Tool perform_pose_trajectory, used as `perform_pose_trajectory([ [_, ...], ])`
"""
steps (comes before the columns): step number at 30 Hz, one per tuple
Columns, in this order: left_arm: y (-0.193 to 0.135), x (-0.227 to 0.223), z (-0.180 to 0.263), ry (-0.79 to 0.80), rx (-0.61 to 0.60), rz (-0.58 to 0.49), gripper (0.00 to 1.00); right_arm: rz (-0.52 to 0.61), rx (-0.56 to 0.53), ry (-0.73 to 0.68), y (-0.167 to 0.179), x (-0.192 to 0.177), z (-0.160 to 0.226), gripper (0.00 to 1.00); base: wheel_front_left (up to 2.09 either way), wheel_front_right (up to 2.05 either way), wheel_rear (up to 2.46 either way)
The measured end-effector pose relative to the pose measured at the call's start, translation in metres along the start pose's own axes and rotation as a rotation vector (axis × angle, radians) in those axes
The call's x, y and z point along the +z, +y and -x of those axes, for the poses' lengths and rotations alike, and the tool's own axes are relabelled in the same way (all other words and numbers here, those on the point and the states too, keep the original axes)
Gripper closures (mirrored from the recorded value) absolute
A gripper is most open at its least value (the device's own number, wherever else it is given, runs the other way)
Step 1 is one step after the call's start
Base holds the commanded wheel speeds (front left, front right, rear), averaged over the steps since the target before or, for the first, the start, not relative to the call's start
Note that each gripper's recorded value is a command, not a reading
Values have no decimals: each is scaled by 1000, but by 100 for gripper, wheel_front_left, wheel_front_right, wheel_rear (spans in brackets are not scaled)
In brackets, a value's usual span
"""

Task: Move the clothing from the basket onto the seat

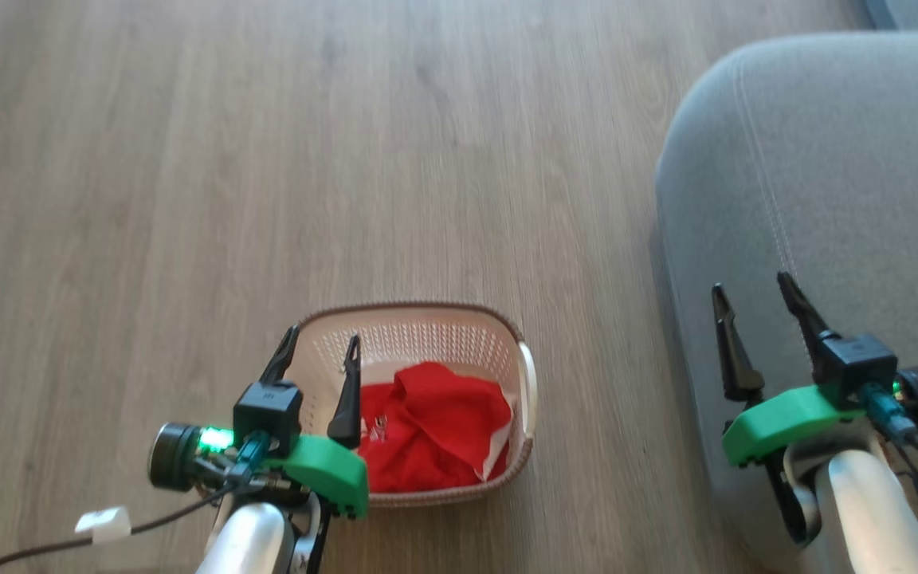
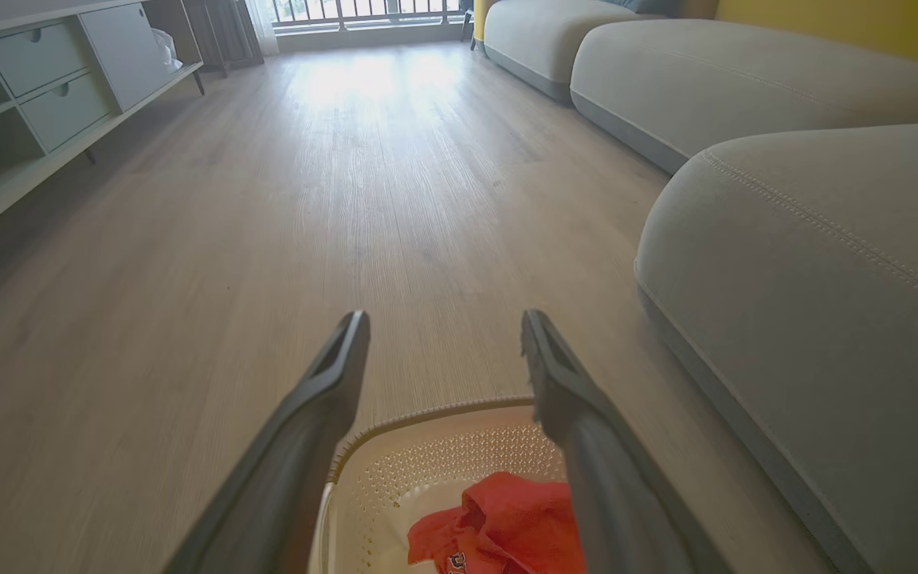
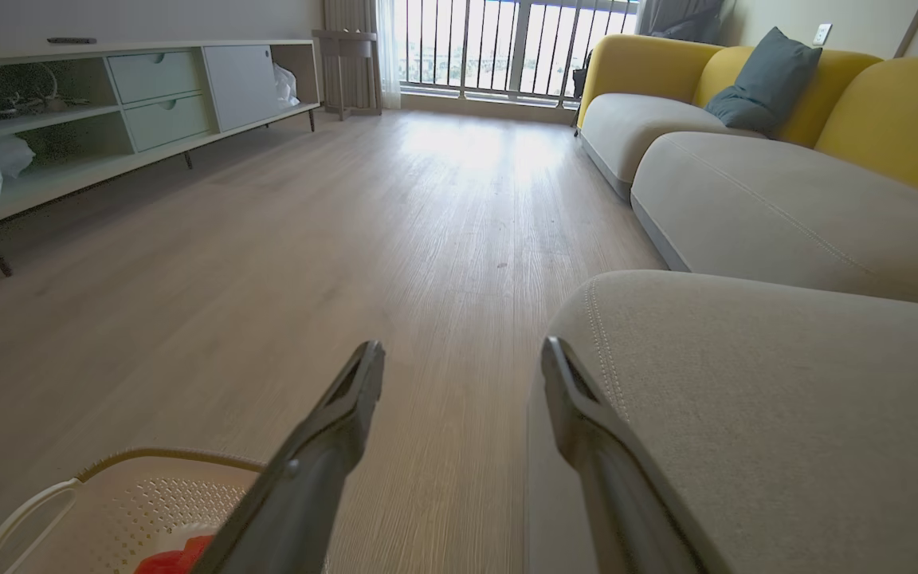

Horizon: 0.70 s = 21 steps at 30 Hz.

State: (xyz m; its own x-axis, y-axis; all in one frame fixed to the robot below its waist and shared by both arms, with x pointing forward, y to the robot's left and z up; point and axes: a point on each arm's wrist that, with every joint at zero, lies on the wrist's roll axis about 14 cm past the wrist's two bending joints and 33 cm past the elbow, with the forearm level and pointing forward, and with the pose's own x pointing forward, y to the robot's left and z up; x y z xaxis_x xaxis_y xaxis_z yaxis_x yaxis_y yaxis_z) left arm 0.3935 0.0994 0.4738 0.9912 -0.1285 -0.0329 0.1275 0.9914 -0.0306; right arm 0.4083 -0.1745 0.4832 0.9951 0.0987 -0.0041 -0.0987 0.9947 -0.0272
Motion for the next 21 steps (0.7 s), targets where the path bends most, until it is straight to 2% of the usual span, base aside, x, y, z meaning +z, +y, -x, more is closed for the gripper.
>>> perform_pose_trajectory([
  [6,-14,-42,-22,116,-66,-8,0,8,-54,109,-20,-40,-4,0,0,0,0],
  [13,-49,-122,-44,314,-260,-98,0,30,-112,188,-44,-75,-21,0,0,0,0],
  [21,-63,-221,-58,555,-412,-173,0,51,-154,328,-62,-132,-17,0,0,0,0],
])
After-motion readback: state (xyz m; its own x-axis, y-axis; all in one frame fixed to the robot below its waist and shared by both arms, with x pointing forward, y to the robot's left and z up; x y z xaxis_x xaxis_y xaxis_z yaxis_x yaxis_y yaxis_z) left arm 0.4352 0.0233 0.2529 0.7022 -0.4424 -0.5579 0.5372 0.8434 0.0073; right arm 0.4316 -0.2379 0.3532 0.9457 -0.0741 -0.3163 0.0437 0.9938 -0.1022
